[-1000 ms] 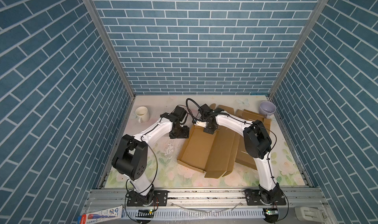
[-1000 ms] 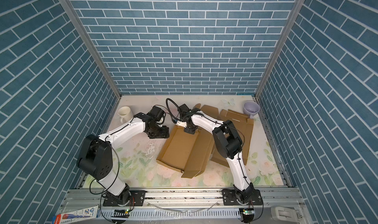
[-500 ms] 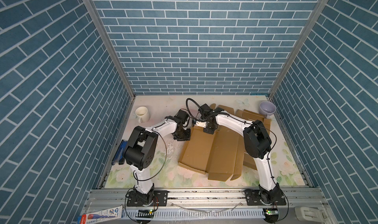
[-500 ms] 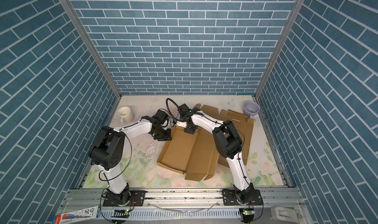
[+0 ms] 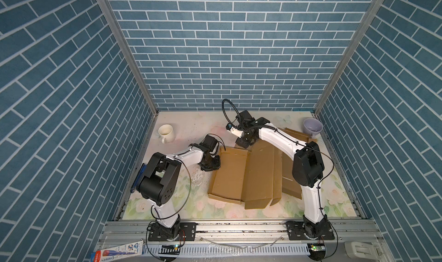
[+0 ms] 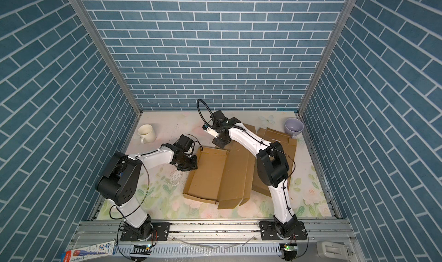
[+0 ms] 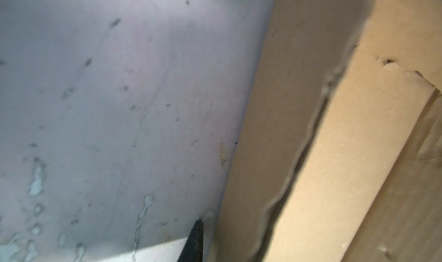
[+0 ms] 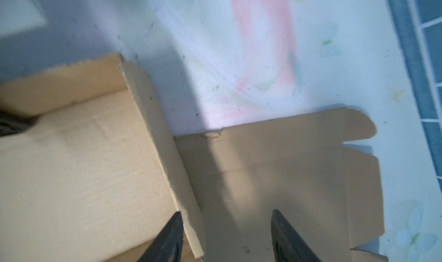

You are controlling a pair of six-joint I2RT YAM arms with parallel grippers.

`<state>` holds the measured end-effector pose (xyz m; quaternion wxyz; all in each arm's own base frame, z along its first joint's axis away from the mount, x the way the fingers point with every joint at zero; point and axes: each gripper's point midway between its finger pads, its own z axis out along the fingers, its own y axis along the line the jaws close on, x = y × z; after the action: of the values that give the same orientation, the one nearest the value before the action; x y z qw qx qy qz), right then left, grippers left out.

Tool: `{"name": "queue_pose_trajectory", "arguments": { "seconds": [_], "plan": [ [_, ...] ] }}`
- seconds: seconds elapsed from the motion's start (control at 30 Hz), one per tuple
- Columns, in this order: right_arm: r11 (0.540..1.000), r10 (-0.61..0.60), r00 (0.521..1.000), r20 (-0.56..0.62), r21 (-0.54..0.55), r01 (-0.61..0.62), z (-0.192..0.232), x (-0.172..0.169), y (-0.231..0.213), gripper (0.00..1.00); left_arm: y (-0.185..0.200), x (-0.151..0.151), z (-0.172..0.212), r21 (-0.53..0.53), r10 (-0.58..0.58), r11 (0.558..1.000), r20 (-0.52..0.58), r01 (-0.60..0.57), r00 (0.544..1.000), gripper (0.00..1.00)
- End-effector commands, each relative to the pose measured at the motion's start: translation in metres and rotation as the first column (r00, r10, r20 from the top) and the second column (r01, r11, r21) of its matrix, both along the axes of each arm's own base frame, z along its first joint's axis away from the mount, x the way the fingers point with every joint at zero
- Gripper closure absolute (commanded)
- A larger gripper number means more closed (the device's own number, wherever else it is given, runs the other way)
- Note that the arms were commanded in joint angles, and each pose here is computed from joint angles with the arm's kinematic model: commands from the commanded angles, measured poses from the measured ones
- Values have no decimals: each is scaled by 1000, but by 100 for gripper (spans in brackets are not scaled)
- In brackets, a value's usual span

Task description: Fold the paper box

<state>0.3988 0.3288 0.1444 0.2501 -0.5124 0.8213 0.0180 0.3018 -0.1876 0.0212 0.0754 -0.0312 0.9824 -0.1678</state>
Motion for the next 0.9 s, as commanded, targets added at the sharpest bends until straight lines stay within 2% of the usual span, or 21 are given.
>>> {"name": "queue_pose_trajectory", "arguments": {
  "seconds": [0.0,0.07,0.13,0.23,0.33,0.4,0.47,0.57,0.7,0.87],
  "plan": [
    [959,-226,973,55,188,212,86,6,-12,42,10,-3,2,23,74,997,5,-74,997,78],
    [897,-386,921,57,256,361,115,8,-39,44,13,-4,5,14,114,993,15,-114,993,78],
    [798,-558,828,45,302,521,135,4,-77,46,17,-7,5,13,157,987,19,-158,987,78],
    [718,-655,756,-14,299,628,148,-18,-124,44,22,-10,6,6,218,976,23,-219,976,78],
    [647,-685,715,-138,338,684,157,-41,-156,39,27,-12,8,9,265,964,28,-266,964,78],
    [629,-685,707,-177,348,696,162,-57,-167,29,30,-13,9,11,295,955,31,-296,955,78],
    [634,-670,709,-219,329,700,159,-73,-173,24,31,-14,9,3,319,948,34,-319,947,78],
    [627,-639,698,-325,307,716,144,-92,-177,22,33,-15,8,-5,345,939,32,-345,938,78],
    [618,-546,687,-480,322,717,119,-112,-162,20,33,-18,4,-8,349,937,25,-348,937,77],
    [614,-479,642,-599,294,733,80,-127,-147,20,32,-19,3,-17,349,937,25,-348,937,78]
  ]
}}
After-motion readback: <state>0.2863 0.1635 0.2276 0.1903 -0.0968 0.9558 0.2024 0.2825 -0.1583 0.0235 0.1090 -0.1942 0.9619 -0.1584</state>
